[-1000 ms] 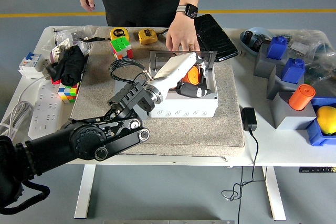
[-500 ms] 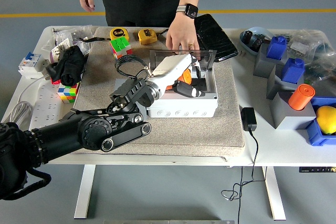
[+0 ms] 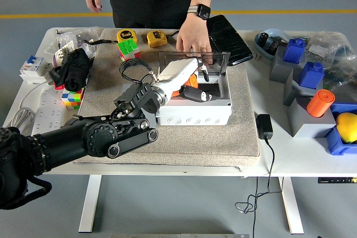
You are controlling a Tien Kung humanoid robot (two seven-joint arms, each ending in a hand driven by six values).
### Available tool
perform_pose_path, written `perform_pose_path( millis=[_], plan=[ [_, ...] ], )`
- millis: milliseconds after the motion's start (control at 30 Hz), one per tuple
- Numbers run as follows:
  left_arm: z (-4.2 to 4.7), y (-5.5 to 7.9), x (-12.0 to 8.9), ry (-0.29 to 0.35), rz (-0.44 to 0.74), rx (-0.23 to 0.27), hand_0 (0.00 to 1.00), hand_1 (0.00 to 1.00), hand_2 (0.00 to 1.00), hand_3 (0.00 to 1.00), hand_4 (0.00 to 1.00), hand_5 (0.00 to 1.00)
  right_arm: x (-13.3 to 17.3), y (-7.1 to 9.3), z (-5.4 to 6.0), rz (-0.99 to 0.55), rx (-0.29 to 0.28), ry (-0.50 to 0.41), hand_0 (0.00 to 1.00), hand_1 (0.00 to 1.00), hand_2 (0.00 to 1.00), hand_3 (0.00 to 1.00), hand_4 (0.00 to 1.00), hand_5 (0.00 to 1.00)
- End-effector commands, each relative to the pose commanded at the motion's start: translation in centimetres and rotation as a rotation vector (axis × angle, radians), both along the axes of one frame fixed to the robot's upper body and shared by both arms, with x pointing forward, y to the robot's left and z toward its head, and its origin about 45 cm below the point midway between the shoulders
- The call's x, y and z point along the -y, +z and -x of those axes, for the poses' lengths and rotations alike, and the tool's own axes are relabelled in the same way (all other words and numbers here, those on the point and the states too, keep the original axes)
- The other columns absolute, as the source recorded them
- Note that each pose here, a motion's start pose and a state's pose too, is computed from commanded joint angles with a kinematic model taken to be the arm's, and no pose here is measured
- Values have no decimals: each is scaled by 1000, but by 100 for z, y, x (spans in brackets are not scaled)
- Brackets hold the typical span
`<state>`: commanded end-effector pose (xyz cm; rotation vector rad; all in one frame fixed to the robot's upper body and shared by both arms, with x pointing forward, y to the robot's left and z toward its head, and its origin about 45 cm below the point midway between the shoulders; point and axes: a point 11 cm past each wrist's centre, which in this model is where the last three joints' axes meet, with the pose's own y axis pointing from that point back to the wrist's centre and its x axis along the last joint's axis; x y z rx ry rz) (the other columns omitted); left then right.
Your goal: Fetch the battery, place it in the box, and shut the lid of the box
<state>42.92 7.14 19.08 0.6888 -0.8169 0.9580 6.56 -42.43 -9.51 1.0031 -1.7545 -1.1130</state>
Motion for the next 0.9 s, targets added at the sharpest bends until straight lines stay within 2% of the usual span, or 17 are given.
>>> perform_pose_path(
  millis=[367, 400, 567, 600, 767, 800, 900],
  plan=[
    [8, -2, 4, -8, 22, 7, 252, 185, 213, 520, 998, 340, -5, 1, -11, 1, 4, -2, 618, 634, 656, 586, 984, 529],
    [6, -1, 2, -7, 25, 8, 289, 278, 282, 536, 998, 366, -4, 3, -17, 1, 6, -1, 618, 633, 655, 586, 984, 529],
    [14, 8, 11, -14, 45, 12, 289, 278, 282, 536, 998, 366, -7, 5, -26, 3, 9, 0, 618, 633, 655, 586, 984, 529],
    [12, 9, 9, -13, 48, 13, 385, 547, 481, 585, 998, 378, -8, 5, -27, 3, 10, 0, 615, 633, 654, 586, 984, 529],
    [11, 4, 1, -12, 63, 11, 385, 547, 481, 585, 998, 378, -10, 5, -28, 3, 10, 1, 615, 633, 654, 586, 984, 529],
    [8, 5, -3, -10, 66, 11, 450, 611, 570, 623, 998, 379, -9, 5, -28, 4, 10, 1, 617, 633, 654, 586, 984, 529],
    [8, 6, -6, -10, 71, 14, 450, 611, 570, 623, 998, 379, -11, 5, -34, 4, 11, 2, 617, 633, 654, 586, 984, 529]
  ],
)
